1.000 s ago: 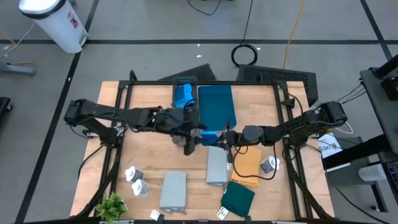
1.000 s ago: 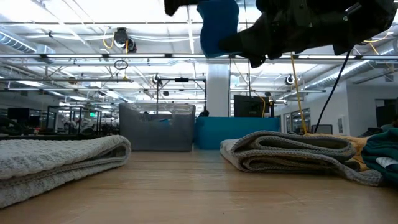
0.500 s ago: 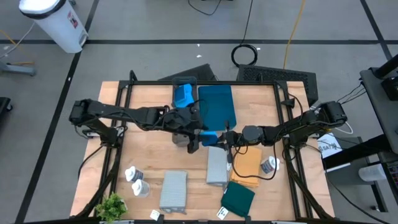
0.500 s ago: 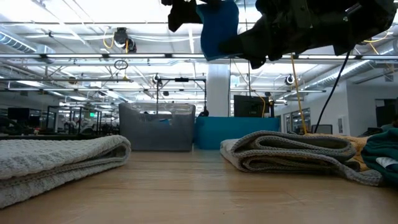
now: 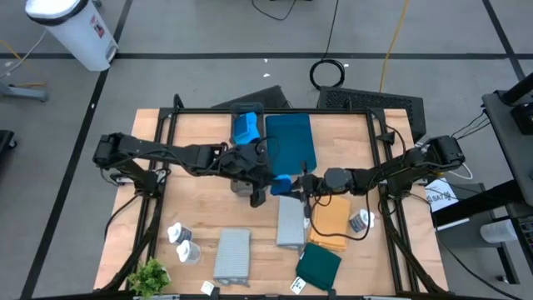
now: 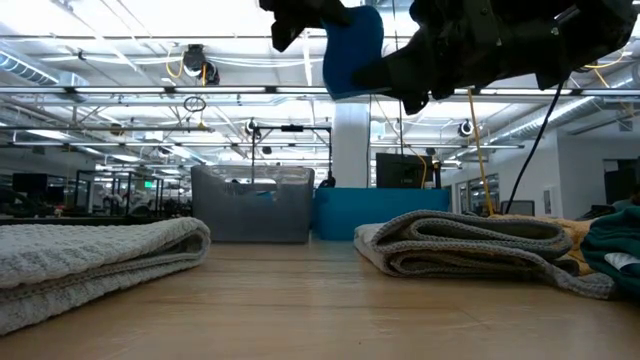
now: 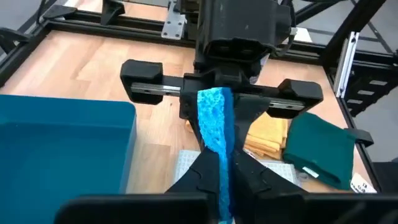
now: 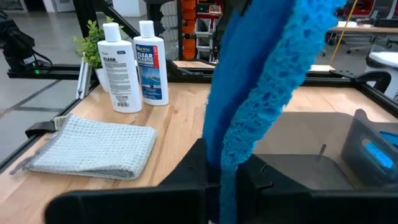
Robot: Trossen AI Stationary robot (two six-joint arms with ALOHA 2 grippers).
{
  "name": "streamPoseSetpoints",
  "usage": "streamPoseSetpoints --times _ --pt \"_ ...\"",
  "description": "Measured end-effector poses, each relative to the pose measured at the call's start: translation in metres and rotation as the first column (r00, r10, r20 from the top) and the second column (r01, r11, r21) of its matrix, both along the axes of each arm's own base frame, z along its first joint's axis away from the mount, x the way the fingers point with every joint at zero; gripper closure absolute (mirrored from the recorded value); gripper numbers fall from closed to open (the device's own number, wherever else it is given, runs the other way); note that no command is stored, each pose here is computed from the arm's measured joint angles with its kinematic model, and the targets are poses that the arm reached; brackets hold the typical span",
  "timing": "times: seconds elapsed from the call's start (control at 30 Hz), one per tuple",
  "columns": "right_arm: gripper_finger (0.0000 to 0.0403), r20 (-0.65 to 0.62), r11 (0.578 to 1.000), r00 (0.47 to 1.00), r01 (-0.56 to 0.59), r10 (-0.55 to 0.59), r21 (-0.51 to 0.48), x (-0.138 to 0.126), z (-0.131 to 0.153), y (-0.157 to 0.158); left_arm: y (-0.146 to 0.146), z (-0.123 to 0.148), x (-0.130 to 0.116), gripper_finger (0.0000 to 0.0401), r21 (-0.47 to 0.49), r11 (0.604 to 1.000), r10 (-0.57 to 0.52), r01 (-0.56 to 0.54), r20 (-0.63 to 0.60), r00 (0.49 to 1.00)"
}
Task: Pick & Place Kitchen Items
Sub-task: Put the blue sponge into the top black bin
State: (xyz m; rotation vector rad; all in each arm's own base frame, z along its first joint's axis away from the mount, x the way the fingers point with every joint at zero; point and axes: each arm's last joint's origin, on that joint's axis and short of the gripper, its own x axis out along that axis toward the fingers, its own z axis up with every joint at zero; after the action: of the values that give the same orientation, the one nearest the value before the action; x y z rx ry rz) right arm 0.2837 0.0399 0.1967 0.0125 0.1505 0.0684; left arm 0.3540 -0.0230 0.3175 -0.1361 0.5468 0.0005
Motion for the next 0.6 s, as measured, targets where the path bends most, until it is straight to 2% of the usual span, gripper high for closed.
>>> streamPoseSetpoints --times 0.13,0.27,0.37,0.47,0.6 --pt "0.0321 -0.011 1.0 1.0 0.009 -0.009 0.01 -0.002 0.002 -0.002 0.003 0.012 -0.008 0.0373 0.004 1.0 0.005 -0.005 0.026 1.0" --pt "0.0256 -0.014 1.0 1.0 0.016 -0.015 0.021 -0.012 0.016 -0.005 0.012 0.033 -0.023 0.0391 0.012 0.999 0.029 -0.029 0.027 0.999" --pt "0.0215 -0.031 0.999 0.999 0.017 -0.016 0.032 -0.023 0.027 -0.006 0.021 0.048 -0.036 0.0388 0.015 0.998 0.053 -0.054 0.053 0.997" --pt "0.0187 -0.037 0.999 0.999 0.017 -0.015 0.031 -0.034 0.038 -0.008 0.032 0.057 -0.046 0.0383 0.061 0.996 0.06 -0.065 0.075 0.995" --pt "0.0169 -0.051 0.999 0.999 0.016 -0.015 0.03 -0.047 0.047 -0.009 0.058 0.058 -0.053 0.0394 0.115 0.989 0.088 -0.093 0.052 0.995"
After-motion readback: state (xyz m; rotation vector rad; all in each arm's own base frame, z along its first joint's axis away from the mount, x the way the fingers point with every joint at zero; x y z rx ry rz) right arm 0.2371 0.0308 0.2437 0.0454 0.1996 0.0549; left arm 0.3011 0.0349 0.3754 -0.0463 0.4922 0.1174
